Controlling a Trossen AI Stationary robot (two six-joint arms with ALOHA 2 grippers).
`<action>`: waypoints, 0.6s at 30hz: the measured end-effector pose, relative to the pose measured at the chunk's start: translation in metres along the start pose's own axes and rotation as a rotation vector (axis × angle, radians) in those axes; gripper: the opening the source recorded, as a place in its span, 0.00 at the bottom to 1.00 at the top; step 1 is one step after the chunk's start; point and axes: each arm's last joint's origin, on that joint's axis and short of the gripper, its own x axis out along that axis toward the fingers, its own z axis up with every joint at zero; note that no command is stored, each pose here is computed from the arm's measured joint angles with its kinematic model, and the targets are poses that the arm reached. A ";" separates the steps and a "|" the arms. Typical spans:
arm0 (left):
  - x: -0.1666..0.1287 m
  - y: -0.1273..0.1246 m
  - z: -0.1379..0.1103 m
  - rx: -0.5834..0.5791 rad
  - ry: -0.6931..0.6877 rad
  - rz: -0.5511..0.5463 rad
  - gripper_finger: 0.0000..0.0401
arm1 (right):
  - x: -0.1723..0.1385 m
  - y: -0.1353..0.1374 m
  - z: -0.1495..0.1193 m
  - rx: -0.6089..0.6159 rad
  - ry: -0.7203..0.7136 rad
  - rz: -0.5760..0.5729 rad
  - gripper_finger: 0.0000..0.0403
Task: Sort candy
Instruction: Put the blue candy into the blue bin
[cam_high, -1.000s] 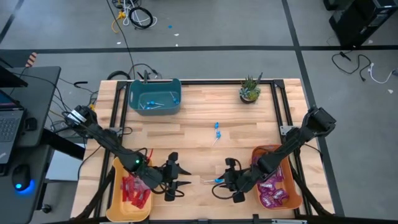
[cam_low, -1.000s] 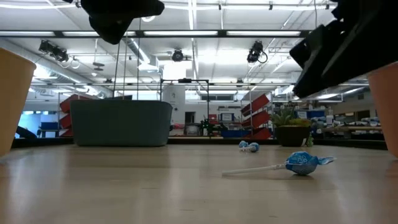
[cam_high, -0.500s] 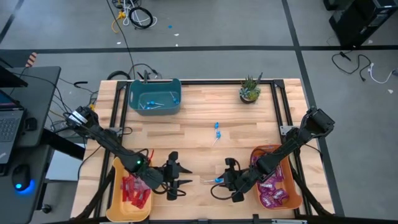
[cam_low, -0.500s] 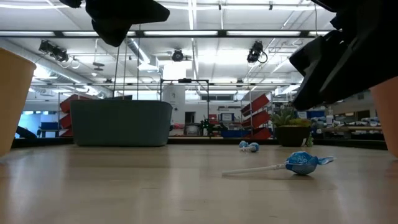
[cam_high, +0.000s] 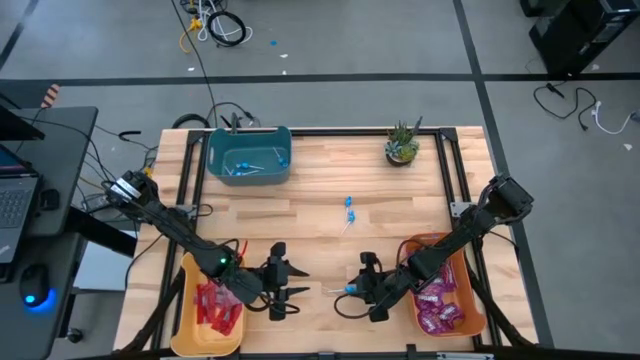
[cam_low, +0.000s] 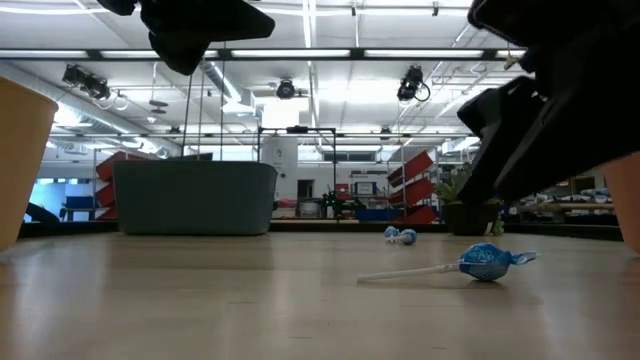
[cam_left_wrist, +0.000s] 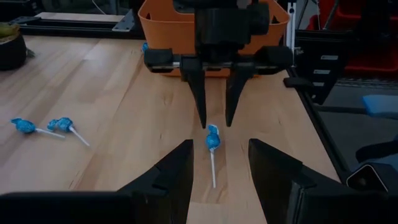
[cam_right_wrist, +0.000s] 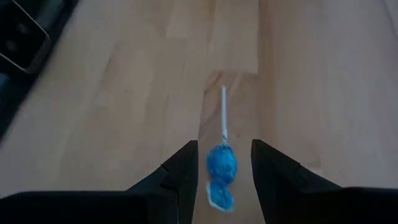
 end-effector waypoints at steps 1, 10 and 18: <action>0.000 0.000 0.000 0.000 0.000 0.001 0.39 | 0.001 -0.001 -0.001 -0.003 0.010 -0.005 0.33; 0.000 0.000 0.000 -0.006 -0.004 0.011 0.39 | 0.009 -0.001 -0.006 -0.010 0.029 -0.015 0.36; 0.000 0.002 0.000 -0.007 -0.012 0.036 0.39 | 0.009 -0.004 -0.006 -0.025 0.031 -0.020 0.42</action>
